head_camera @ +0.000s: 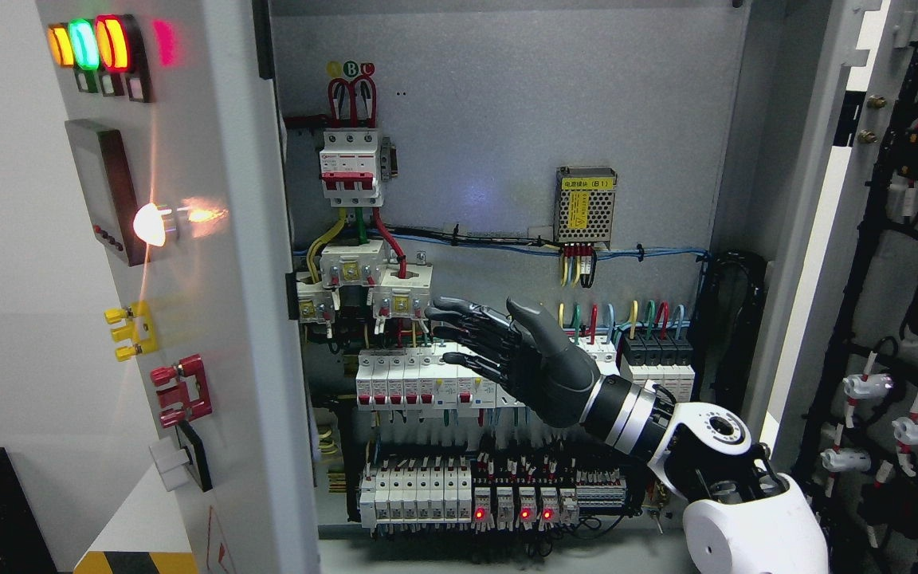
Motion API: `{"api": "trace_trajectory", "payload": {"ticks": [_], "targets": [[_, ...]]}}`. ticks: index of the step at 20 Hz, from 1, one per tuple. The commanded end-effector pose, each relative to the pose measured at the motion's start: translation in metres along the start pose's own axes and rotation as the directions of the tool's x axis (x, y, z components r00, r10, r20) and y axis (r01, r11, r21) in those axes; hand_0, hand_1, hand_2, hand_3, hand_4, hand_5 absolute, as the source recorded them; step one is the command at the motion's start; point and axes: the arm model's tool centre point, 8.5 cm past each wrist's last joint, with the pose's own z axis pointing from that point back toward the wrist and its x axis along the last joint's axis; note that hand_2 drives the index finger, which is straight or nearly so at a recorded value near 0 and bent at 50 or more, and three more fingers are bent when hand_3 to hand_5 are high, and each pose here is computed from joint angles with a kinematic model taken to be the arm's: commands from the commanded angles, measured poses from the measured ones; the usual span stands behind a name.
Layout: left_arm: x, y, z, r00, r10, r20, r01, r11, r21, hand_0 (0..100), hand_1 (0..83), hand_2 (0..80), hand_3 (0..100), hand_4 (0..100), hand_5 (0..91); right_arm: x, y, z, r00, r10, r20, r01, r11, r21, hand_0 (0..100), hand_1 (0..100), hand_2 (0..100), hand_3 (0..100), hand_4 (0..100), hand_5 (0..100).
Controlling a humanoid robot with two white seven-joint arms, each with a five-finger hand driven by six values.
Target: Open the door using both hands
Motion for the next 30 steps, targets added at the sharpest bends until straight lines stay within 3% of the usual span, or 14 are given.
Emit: {"api": "trace_trajectory", "payload": {"ticks": [1,11,30], "targets": [[0.0,-0.001,0.0,1.0,-0.014,0.0,0.014,1.0,-0.003,0,0.0,0.0,0,0,0.0,-0.003,0.026,0.0,0.999,0.05,-0.014,-0.049,0.997,0.067,19,0,0,0,0,0],[0.0,0.0,0.0,1.0,-0.014,0.0,0.014,1.0,-0.001,0,0.0,0.0,0,0,0.0,-0.03,0.073,-0.005,0.997,0.057,-0.058,-0.046,0.983,0.178,19,0,0,0,0,0],[0.0,-0.001,0.0,1.0,-0.014,0.0,0.014,1.0,-0.003,0,0.0,0.0,0,0,0.0,-0.063,0.124,-0.017,0.994,0.02,-0.108,0.011,0.958,0.286,19,0,0,0,0,0]]}}
